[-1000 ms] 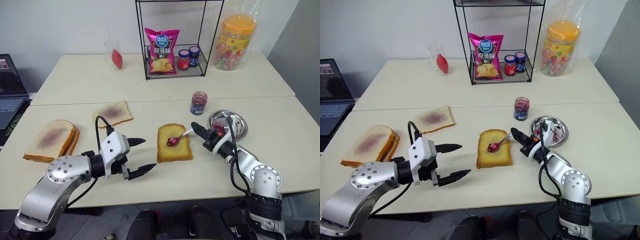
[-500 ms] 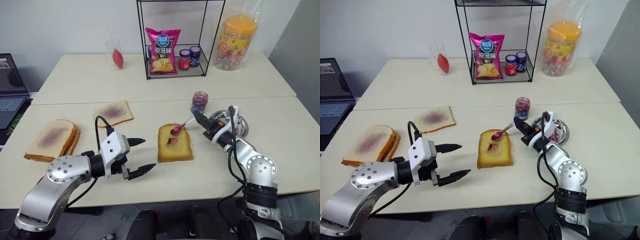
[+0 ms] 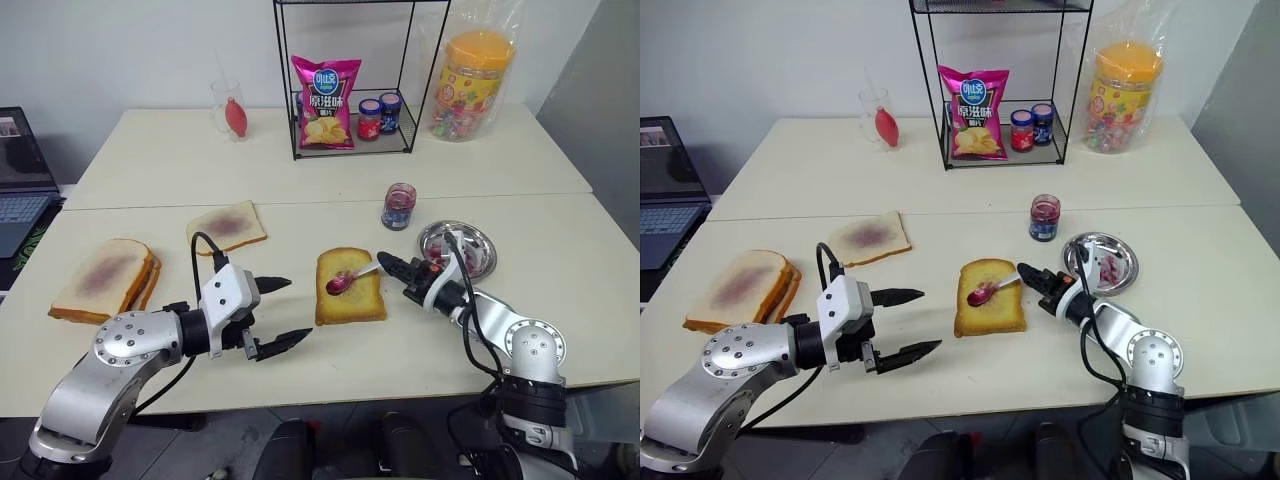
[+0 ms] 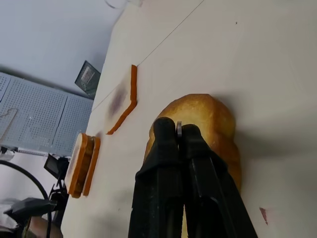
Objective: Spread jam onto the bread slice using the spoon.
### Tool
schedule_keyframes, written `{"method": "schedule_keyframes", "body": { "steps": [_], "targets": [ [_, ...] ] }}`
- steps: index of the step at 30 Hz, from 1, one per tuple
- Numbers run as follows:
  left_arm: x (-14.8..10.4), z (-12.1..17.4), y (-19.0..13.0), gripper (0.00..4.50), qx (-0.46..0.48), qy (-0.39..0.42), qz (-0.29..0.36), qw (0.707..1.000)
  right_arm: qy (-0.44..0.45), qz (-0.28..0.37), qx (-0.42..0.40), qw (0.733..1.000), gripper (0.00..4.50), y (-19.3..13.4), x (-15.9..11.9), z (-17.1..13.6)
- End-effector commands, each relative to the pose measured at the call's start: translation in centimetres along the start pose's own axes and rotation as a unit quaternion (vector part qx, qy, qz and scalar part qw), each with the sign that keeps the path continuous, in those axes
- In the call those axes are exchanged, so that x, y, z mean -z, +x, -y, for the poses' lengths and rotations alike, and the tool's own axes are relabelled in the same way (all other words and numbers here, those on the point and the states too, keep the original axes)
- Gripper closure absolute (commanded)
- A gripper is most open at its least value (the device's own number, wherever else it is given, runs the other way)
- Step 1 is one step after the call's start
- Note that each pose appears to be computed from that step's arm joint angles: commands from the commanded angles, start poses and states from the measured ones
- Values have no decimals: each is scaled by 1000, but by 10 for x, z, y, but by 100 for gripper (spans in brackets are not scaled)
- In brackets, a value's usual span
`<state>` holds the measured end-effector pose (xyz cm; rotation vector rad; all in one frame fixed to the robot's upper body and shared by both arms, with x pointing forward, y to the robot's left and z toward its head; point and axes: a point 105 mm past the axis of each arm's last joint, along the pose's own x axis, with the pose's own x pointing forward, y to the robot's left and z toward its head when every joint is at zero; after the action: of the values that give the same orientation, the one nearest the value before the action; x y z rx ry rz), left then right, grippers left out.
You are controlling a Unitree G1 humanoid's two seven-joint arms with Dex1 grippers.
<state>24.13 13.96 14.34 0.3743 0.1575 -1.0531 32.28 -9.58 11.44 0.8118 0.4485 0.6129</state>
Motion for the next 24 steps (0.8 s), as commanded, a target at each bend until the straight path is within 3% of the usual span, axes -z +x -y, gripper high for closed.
{"method": "schedule_keyframes", "body": {
  "steps": [1, 9, 15, 19, 24],
  "targets": [
    [-6, 2, -1, 0, 1, 13, 6, 1000, -37, 26, 15, 999, 447, -15, -25, 5],
    [-6, 1, -1, 0, 2, 13, 7, 1000, -18, 77, 11, 997, 447, -1, -53, 0],
    [-6, 2, -1, 0, 5, 13, 5, 1000, 19, 49, -25, 998, 447, 12, -37, -17],
    [-5, 5, -2, 0, 10, 10, 2, 1000, 6, -10, -52, 999, 447, 7, -14, -25],
    [-5, 6, -2, 0, 14, 9, 2, 1000, -10, -41, -43, 998, 447, -2, -3, -18]
  ]
}}
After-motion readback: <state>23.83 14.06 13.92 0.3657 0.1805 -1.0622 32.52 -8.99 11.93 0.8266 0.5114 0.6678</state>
